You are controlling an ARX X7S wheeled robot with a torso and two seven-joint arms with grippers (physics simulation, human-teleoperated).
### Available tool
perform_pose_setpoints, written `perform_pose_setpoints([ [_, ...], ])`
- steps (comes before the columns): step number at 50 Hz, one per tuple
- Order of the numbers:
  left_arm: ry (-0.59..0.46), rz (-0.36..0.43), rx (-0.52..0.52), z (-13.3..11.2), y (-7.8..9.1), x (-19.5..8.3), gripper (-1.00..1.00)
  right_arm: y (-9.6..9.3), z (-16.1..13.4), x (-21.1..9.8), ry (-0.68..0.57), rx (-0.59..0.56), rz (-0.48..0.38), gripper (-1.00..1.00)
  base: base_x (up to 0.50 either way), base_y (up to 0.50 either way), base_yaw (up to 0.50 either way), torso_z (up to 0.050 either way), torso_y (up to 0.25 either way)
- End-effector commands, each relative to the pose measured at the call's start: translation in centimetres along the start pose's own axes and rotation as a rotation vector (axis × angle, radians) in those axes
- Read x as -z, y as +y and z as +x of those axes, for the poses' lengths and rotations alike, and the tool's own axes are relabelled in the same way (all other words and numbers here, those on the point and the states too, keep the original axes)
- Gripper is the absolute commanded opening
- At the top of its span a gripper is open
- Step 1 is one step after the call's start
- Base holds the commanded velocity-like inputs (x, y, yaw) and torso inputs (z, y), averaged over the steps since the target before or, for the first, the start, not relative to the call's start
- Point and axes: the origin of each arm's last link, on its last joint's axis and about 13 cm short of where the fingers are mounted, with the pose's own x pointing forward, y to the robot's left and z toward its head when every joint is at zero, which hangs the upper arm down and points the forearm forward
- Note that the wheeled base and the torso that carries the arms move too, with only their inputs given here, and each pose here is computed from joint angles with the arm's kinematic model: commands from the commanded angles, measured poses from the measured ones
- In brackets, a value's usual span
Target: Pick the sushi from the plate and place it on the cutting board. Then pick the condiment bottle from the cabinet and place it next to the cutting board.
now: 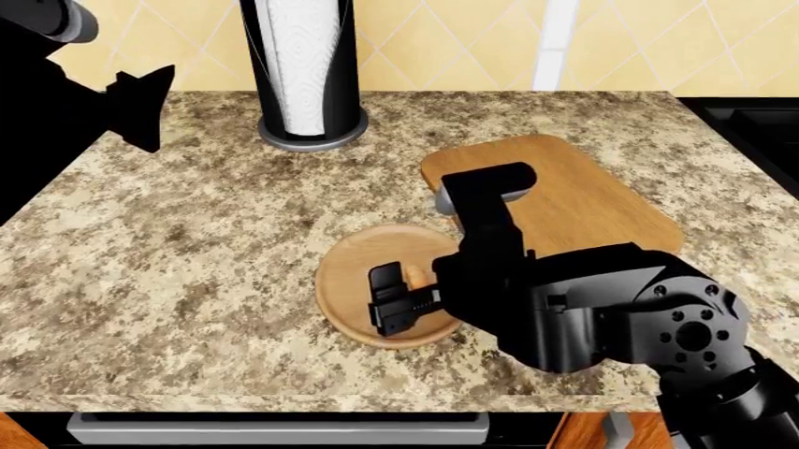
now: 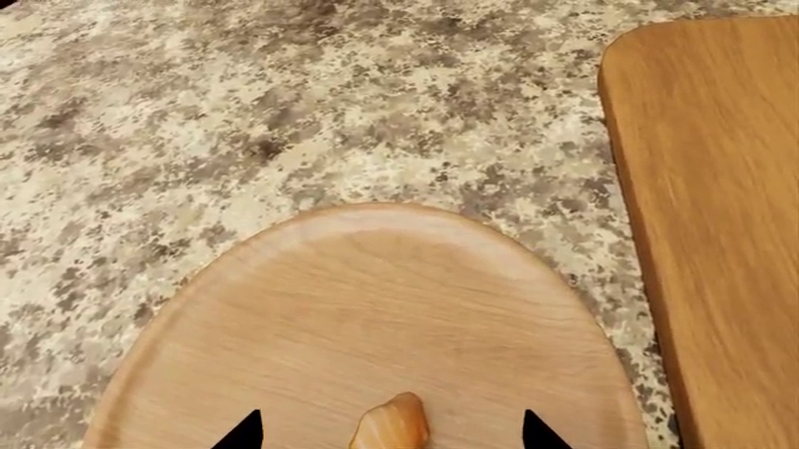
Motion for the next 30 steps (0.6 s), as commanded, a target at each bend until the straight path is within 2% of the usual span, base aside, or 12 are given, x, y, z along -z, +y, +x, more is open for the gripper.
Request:
perform_pose_setpoints([
  [1, 0.000, 0.000, 0.001, 0.1, 0.0, 0.0, 1.00, -0.1, 0.2, 0.4, 0.026, 0.005, -0.004, 1.00, 0.00, 0.00, 0.00, 0.000, 0.000],
  [2, 0.000, -0.001, 0.001, 0.1, 0.0, 0.0, 1.00, 0.0, 0.2, 0.4, 0.026, 0.005, -0.005, 1.00, 0.00, 0.00, 0.00, 0.000, 0.000],
  [3, 0.000, -0.001, 0.001, 0.1, 0.0, 0.0, 1.00, 0.0, 0.1, 0.4, 0.026, 0.005, -0.007, -1.00, 0.00, 0.00, 0.00, 0.000, 0.000],
  [23, -0.009, -0.003, -0.001, -0.1, 0.0, -0.3, 1.00, 0.0, -0.3, 0.2, 0.020, 0.014, -0.023, -1.00, 0.00, 0.00, 0.00, 0.000, 0.000],
  [30, -0.012, -0.004, -0.001, -0.1, 0.0, -0.4, 1.00, -0.2, -0.9, -1.0, -0.030, 0.039, -0.048, -1.00, 0.00, 0.00, 0.00, 0.000, 0.000],
])
